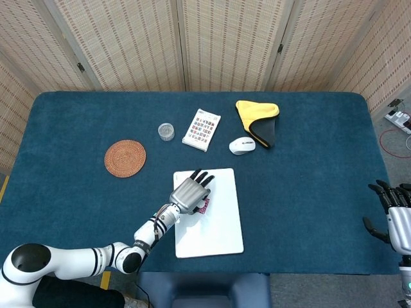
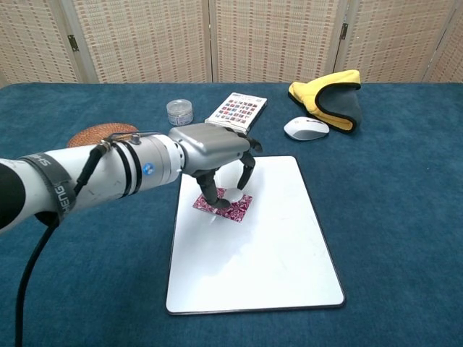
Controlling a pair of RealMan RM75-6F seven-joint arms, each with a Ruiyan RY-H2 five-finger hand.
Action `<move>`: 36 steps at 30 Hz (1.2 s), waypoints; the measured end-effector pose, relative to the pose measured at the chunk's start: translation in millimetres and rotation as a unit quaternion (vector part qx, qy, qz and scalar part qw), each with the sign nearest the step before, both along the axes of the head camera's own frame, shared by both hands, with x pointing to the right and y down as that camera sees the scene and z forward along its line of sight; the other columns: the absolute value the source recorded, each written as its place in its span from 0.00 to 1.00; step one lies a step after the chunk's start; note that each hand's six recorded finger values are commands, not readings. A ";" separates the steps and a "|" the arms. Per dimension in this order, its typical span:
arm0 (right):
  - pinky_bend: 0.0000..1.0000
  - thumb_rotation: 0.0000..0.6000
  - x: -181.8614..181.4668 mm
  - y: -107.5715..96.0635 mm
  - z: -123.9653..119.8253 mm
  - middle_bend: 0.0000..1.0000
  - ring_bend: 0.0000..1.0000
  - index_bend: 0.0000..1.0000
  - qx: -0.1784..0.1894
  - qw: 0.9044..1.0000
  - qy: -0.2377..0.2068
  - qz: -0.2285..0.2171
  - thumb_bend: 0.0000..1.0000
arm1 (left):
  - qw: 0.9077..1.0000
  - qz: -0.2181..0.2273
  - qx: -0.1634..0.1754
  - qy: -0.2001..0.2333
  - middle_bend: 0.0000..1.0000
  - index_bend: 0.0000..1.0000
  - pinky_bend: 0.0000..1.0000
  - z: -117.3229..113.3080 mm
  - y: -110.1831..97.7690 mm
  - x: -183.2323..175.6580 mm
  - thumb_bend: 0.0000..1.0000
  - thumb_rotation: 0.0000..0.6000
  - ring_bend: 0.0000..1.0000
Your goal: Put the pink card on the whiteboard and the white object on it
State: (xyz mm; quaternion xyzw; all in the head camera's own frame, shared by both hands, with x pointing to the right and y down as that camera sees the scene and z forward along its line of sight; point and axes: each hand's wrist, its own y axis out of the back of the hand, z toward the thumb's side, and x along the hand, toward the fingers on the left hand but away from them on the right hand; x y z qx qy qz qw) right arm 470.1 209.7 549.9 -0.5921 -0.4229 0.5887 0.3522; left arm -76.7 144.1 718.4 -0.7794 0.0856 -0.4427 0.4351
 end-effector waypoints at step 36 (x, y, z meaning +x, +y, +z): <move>0.12 1.00 0.8 -5.9 4.2 0.14 0.16 0.17 0.002 0.999 -0.036 0.000 0.32 | 0.933 -0.348 0.089 -0.010 0.05 0.18 0.00 -77.6 -34.9 -262.8 0.37 1.00 0.00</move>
